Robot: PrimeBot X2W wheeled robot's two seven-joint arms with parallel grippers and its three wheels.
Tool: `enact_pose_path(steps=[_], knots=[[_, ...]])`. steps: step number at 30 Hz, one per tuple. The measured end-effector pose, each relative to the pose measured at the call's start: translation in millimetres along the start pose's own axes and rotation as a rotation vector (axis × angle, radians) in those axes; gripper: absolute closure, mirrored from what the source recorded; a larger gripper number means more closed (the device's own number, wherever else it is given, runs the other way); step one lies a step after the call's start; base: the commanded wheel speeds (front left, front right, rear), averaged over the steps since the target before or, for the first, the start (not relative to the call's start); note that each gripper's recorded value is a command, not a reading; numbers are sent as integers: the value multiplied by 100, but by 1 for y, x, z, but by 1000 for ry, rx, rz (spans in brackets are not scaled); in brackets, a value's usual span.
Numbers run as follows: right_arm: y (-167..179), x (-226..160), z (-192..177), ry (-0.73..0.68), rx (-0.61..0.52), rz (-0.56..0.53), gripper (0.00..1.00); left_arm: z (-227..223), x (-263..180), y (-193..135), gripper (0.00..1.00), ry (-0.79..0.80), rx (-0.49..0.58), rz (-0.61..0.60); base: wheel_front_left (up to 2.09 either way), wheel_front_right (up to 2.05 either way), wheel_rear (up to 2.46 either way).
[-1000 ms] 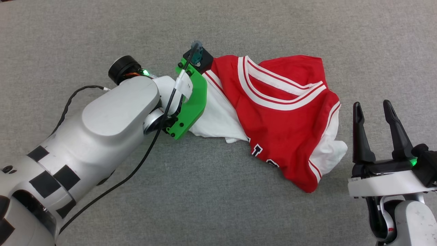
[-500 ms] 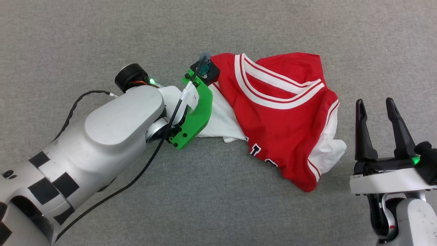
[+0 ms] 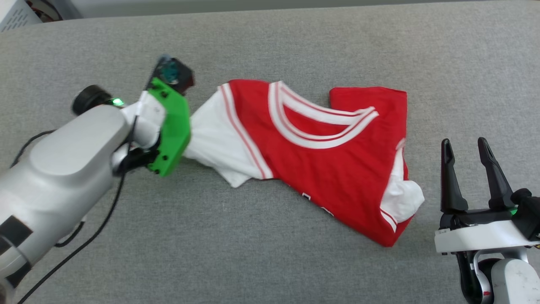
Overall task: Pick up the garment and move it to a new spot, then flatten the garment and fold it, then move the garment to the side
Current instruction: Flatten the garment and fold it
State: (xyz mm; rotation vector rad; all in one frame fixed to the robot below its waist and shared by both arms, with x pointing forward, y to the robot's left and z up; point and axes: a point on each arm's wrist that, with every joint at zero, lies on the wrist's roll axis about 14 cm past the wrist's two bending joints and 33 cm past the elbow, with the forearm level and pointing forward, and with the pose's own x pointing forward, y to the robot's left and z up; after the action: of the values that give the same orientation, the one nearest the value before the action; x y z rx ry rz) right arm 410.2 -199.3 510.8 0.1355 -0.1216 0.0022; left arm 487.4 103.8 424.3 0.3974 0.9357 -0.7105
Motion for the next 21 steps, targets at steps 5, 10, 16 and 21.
enact_pose_path(steps=[5, 10, 16, 21], knots=[[6, 0, 1, -4, 1, 16, 0, -50, -10, 30, 100, 76, -103, 83, 0, 0, 0], [7, 0, 1, -2, -8, 21, 0, -82, -8, 40, 100, 128, -179, 115, 0, 0, 0], [8, -2, 2, -3, -21, 26, 0, -85, -7, 44, 0, 69, -224, 146, 0, 0, 0], [9, -7, 11, -24, -27, 28, 0, -48, -18, 51, 0, -160, -176, 212, 0, 0, 0]])
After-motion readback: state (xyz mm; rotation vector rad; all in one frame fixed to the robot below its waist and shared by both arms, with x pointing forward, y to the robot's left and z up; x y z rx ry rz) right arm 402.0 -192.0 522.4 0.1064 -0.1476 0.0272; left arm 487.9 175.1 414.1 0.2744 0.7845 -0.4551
